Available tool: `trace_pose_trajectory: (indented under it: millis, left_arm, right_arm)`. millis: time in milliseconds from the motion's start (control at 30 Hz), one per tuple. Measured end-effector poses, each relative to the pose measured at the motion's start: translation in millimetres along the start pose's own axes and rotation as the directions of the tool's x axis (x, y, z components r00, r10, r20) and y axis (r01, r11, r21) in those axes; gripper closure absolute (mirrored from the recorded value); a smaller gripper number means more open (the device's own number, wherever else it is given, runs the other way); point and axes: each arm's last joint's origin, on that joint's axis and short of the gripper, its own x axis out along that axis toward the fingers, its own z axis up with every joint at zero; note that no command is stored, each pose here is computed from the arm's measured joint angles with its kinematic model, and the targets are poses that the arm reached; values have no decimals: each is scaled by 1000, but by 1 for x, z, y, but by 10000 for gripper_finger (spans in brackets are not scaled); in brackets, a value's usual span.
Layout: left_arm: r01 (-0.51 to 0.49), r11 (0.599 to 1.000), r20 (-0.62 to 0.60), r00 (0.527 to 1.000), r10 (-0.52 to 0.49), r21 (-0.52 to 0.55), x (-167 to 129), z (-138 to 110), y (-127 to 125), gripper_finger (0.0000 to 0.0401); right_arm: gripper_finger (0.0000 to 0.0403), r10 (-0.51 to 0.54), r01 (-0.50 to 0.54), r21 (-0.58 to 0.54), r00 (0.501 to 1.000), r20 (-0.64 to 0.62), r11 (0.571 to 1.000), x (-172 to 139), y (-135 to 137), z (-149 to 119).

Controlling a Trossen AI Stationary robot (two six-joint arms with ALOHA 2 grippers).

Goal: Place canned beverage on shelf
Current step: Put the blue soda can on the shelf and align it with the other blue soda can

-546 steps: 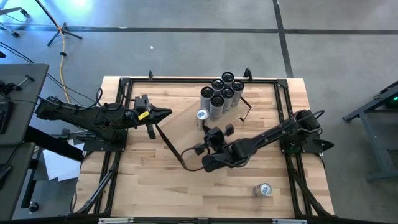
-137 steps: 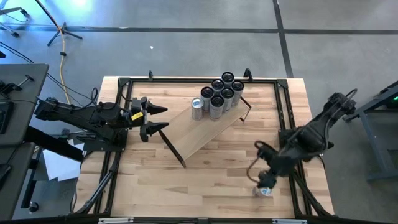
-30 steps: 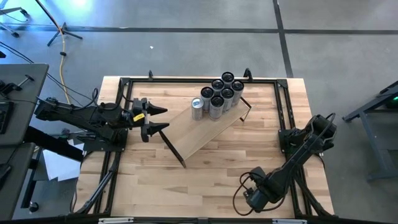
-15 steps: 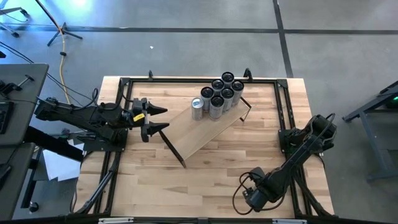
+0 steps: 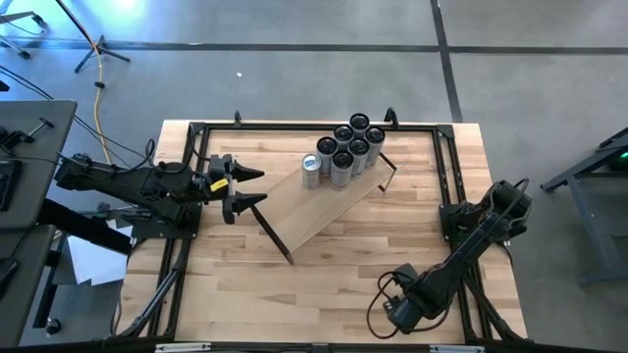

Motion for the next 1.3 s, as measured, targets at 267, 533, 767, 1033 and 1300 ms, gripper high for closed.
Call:
trace_pose_trajectory:
  millis: [267,533,767,1033,1300]
  left_arm:
    - [0,1000,0,1000,0,0,0,0,0,80]
    - [0,1000,0,1000,0,0,0,0,0,80]
    - [0,1000,0,1000,0,0,0,0,0,80]
    - [0,1000,0,1000,0,0,0,0,0,80]
    - [0,1000,-1,1000,0,0,0,0,0,80]
  right_arm:
    - [90,9,-10,-22,999,-39,1000,-6,-2,-1]
    - [90,35,-36,-25,999,-40,999,-14,-5,-1]
    - [90,50,-52,-27,998,-46,998,-19,-7,-1]
    - [90,47,-48,-26,998,-37,999,-20,-8,0]
    - [90,82,-82,-28,997,-3,996,-20,-6,0]
